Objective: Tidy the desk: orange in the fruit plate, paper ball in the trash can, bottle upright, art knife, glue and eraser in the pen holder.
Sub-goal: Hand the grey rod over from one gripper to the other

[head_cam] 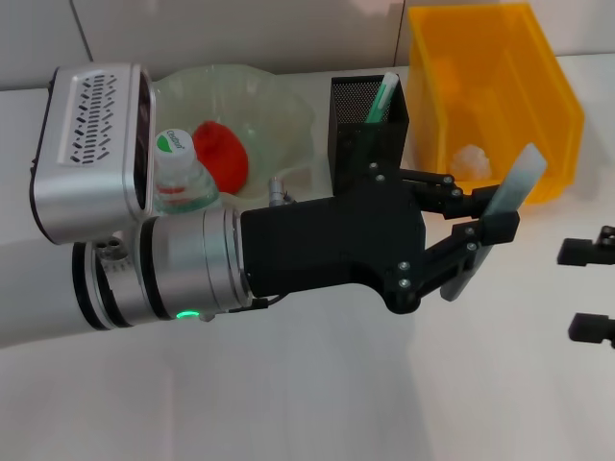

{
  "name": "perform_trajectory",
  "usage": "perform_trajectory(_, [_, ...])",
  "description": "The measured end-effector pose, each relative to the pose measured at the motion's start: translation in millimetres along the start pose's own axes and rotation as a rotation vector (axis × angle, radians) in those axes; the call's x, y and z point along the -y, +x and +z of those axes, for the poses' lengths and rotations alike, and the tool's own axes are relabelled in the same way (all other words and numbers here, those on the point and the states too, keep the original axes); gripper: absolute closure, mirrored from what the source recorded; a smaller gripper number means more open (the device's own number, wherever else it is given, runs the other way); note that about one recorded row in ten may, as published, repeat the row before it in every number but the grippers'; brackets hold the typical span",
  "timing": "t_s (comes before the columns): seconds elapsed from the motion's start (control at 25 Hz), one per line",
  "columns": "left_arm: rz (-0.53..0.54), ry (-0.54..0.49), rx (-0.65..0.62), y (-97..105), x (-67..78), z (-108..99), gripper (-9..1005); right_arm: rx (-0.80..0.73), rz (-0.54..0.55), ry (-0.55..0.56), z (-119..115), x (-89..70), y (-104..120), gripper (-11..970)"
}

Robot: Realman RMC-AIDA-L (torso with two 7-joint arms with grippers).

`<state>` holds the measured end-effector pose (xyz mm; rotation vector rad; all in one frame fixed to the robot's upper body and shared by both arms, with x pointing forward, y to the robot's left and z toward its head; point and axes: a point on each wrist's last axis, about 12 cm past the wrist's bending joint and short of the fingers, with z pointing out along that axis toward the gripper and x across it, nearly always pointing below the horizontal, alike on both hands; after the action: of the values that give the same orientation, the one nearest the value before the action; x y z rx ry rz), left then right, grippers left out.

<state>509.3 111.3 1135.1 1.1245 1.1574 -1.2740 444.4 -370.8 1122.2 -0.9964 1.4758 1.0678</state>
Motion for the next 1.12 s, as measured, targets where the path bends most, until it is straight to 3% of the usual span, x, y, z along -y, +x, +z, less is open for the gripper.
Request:
perform_trajectory(0.68, [0.014,-0.006,0.006,5,2.6,1,846,0.022,-0.034,-0.063,46,13.1,0,286])
perform_trajectory(1.12, [0.000,-0.017,0.006,9,2.1,0,845,0.039,-0.038,-0.088,63,17.9,0,296])
